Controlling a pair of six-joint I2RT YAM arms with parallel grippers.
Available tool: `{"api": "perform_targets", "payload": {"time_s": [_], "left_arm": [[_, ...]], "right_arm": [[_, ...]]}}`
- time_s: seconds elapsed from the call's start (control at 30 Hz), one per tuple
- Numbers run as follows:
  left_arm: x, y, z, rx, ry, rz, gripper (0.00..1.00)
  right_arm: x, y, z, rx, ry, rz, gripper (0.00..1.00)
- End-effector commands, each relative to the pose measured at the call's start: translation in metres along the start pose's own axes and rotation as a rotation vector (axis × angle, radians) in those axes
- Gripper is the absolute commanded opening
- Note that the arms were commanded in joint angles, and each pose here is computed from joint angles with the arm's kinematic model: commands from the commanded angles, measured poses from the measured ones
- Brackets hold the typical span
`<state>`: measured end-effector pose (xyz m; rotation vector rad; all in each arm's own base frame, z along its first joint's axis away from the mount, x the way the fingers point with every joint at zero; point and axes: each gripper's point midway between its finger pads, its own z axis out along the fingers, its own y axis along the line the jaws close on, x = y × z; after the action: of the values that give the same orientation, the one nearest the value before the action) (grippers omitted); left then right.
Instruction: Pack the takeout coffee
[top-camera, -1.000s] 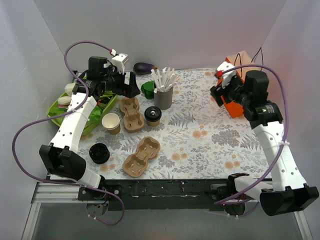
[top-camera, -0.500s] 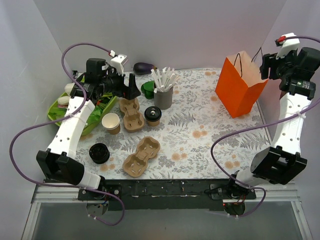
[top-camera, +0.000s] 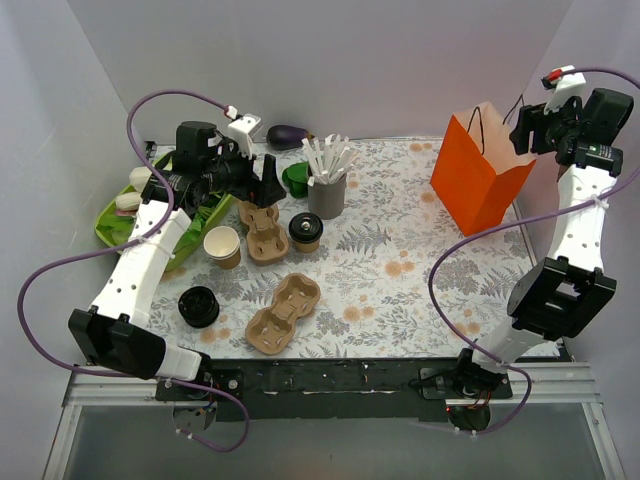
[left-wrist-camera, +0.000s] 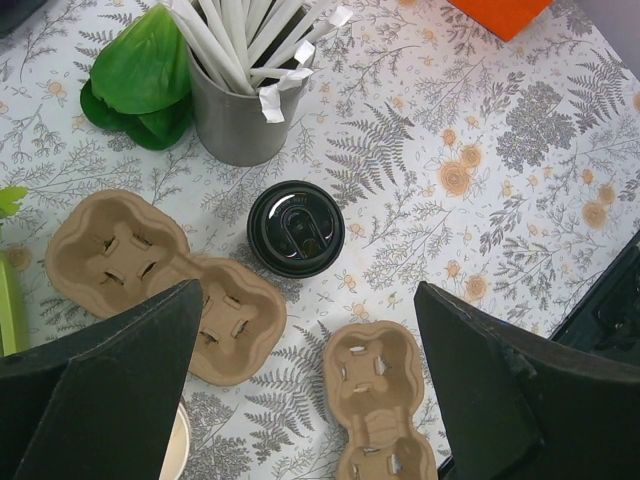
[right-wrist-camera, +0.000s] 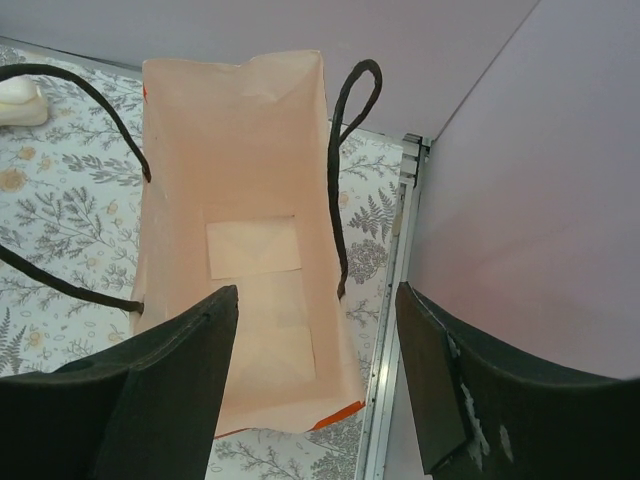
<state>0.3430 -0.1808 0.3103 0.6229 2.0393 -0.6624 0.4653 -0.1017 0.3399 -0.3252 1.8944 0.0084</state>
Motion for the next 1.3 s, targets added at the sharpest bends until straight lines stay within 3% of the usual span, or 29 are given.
{"api": "perform_targets", "payload": {"time_s": [0.0, 0.37, 0.67, 0.97, 1.27], "left_arm": [[-0.004, -0.006, -0.009, 0.005, -0.02, 0.028, 0.89], [-0.004, -0.005, -0.003, 0.016, -0.009, 0.021, 0.89], [-0.004, -0.003, 0.001, 0.019, -0.003, 0.015, 0.89], [-0.004, -0.004, 0.005, 0.037, 0.001, 0.006, 0.89], [0.002, -0.004, 0.007, 0.041, 0.014, 0.003, 0.89]], "right_arm": [[-0.004, -0.009, 0.001, 0.024, -0.009, -0.033, 0.71], [0.023, -0.018, 0.017, 0.032, 0.055, -0.087, 0.68], [0.04, -0.014, 0.028, -0.005, 0.1, -0.056, 0.59], [0.048, -0.011, 0.028, -0.019, 0.125, -0.056, 0.43], [0.06, 0.008, 0.021, -0.1, 0.149, -0.067, 0.12]]}}
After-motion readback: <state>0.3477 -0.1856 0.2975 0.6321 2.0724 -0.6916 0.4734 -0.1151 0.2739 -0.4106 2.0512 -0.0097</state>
